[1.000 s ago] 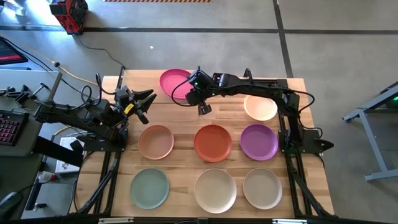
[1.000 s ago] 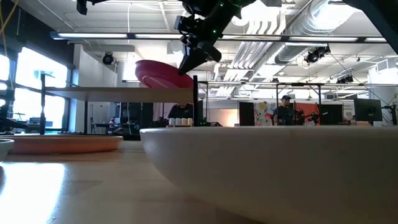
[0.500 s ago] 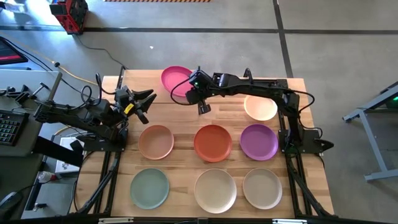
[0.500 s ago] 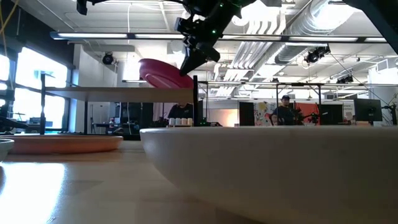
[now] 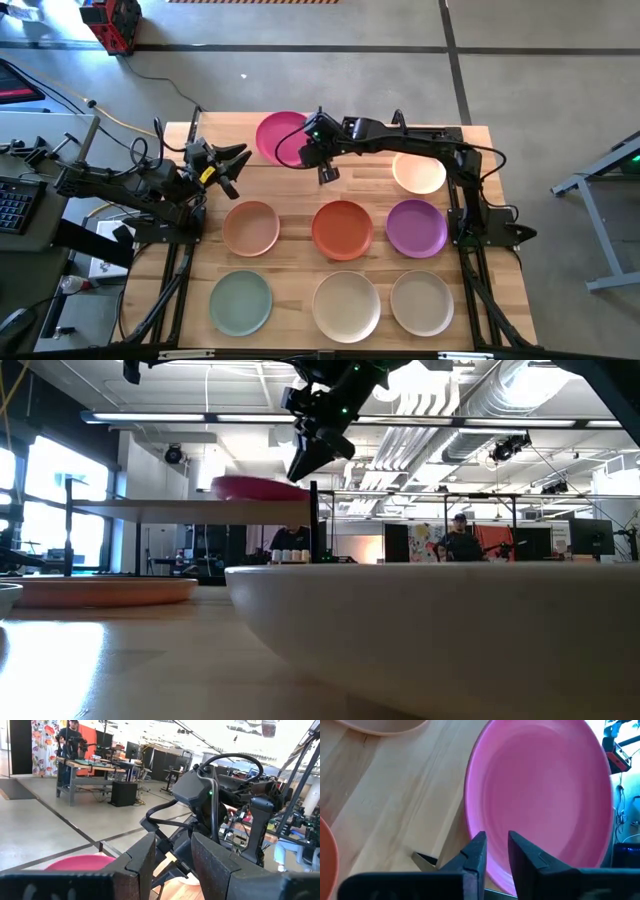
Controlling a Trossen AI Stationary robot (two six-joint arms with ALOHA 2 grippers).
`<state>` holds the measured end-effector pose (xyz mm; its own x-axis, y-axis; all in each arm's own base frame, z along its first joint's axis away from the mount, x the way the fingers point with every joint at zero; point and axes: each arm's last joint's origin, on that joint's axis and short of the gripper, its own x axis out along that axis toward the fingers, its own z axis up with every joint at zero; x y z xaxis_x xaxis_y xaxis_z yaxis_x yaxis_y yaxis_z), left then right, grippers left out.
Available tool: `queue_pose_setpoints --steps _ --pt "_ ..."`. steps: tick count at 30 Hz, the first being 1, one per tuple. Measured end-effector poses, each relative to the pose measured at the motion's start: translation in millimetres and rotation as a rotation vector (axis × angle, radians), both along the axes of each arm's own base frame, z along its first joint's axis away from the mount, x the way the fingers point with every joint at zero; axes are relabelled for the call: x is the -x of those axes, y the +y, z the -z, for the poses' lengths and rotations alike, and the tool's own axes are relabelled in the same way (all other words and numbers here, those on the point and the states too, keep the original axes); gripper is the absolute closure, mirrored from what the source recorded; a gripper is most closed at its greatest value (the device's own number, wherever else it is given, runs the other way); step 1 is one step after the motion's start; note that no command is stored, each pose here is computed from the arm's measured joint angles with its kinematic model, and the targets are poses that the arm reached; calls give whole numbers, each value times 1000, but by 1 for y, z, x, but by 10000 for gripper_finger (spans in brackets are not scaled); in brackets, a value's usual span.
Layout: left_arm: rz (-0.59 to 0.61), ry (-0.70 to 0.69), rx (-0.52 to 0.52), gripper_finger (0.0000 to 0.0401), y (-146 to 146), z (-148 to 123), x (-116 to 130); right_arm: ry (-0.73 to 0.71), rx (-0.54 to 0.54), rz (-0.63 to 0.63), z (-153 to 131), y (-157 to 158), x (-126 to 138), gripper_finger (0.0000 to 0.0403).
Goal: Place and stack plates onto a shelf
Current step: Stack the orange plate on top of the pink plate
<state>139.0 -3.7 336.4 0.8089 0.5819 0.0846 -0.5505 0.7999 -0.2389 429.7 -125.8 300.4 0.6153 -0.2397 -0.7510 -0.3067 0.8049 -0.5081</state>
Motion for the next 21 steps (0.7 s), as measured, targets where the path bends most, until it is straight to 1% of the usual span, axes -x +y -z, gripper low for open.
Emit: queue_pose_setpoints --steps 6,9,11,13,17,21 --pt "0 4 0 286 0 0 0 -3 0 0 0 0 0 341" --pt "16 54 11 286 0 6 -1 -6 -5 15 0 3 -1 341" --pt "46 92 52 286 -1 13 -1 -2 9 22 -2 7 -1 341" --pt "90 143 109 286 -2 22 -1 -2 48 41 -7 12 0 341" --pt "175 286 245 286 -5 42 -1 -8 115 79 -18 21 5 341" --pt "229 402 358 286 -7 57 -1 -16 110 92 -29 26 12 341"
